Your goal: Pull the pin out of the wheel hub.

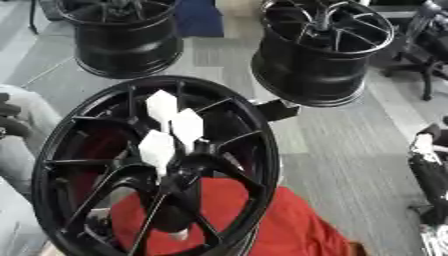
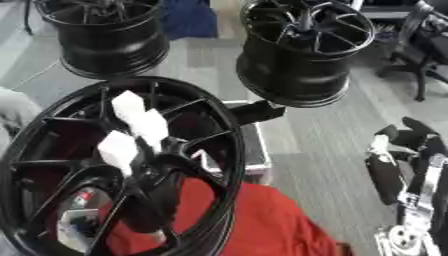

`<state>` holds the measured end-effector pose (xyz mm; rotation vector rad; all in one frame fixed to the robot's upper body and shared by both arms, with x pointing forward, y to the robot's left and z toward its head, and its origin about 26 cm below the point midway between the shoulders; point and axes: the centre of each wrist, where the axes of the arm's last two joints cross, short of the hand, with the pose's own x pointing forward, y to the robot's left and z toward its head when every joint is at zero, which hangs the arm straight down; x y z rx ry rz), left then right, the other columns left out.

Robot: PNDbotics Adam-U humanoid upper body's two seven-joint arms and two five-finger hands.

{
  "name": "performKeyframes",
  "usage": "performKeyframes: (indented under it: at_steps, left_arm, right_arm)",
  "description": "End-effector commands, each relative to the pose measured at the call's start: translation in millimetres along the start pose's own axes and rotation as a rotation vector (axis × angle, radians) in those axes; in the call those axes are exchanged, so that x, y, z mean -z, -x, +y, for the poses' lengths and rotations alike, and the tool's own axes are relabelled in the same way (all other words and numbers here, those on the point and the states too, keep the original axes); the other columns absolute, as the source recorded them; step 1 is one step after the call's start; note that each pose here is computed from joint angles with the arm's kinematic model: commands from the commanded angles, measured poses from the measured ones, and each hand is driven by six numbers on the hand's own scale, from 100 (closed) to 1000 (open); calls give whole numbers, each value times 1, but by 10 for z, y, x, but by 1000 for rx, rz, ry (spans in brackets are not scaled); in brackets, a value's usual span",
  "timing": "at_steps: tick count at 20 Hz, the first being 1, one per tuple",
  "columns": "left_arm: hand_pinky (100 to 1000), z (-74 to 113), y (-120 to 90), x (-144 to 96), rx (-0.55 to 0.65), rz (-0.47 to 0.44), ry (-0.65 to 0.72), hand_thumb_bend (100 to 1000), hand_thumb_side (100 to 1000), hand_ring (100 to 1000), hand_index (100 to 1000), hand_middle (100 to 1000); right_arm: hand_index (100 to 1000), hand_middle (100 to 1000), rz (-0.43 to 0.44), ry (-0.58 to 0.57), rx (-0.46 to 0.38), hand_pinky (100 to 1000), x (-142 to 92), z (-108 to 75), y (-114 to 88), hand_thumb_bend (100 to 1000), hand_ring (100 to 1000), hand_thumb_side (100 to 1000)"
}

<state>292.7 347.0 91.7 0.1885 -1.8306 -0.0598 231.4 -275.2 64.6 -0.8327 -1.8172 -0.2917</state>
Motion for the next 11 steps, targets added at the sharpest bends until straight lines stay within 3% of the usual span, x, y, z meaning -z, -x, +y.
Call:
performKeyframes:
  at_steps: [1, 11]
  left_arm:
    - [554, 7, -82, 9, 18, -6, -51, 100, 768, 498, 764, 586]
    - [554, -43, -102, 7, 42, -11, -44, 100, 764, 497, 764, 584]
  right_arm:
    - [744, 563, -23, 12, 14, 523, 32, -30, -62, 100, 627, 303]
    - [744, 563, -25, 9, 18, 523, 32, -24, -66, 100, 628, 303]
